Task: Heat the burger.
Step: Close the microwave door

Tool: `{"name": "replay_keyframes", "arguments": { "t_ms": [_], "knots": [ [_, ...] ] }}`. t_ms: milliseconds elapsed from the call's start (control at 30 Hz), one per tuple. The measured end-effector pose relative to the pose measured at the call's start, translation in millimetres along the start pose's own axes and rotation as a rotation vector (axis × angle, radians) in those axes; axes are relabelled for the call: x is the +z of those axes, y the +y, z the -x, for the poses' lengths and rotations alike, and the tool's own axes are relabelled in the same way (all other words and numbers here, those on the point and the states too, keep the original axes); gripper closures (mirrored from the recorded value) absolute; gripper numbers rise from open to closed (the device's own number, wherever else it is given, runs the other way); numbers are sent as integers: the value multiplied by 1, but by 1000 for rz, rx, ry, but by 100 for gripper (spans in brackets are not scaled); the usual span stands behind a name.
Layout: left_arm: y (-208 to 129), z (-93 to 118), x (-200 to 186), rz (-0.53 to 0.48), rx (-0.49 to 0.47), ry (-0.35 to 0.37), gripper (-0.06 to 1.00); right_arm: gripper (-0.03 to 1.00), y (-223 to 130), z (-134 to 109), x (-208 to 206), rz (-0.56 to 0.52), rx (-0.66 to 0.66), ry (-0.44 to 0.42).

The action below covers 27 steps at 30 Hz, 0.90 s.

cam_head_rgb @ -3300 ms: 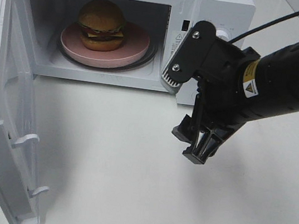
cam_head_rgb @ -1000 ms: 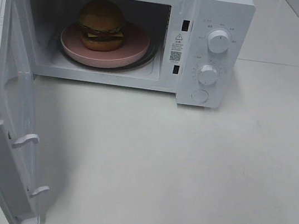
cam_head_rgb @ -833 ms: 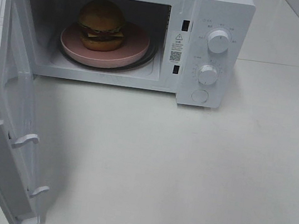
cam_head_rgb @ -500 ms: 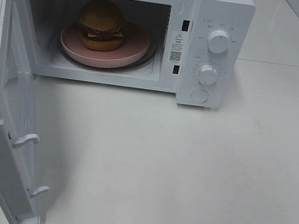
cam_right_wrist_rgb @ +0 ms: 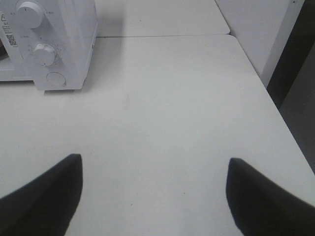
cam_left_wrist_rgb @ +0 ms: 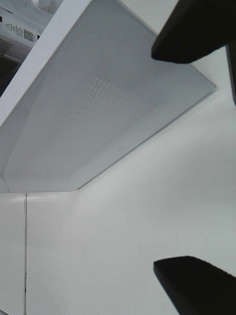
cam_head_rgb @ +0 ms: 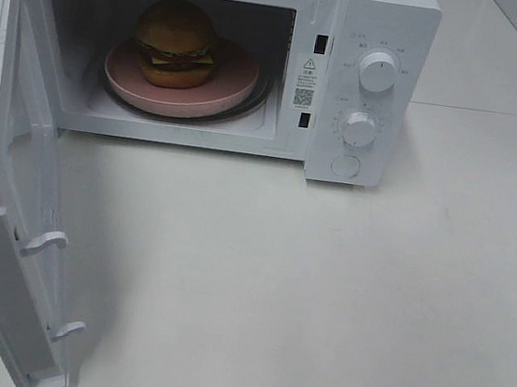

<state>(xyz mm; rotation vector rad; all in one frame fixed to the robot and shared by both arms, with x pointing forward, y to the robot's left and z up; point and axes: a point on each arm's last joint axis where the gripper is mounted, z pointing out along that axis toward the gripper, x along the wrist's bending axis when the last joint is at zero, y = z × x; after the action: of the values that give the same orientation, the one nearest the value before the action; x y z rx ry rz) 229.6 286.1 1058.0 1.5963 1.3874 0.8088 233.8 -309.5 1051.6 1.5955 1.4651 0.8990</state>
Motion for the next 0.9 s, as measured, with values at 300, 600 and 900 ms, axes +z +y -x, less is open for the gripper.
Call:
{"name": "replay_keyframes", "arguments": {
  "t_ms": [300,600,900],
  "knots": [
    [0,0,0,0,0,0,-4,21,0,0,0,0,0,0],
    [0,0,0,0,0,0,-4,21,0,0,0,0,0,0],
    [0,0,0,0,0,0,-4,21,0,0,0,0,0,0]
  ]
}}
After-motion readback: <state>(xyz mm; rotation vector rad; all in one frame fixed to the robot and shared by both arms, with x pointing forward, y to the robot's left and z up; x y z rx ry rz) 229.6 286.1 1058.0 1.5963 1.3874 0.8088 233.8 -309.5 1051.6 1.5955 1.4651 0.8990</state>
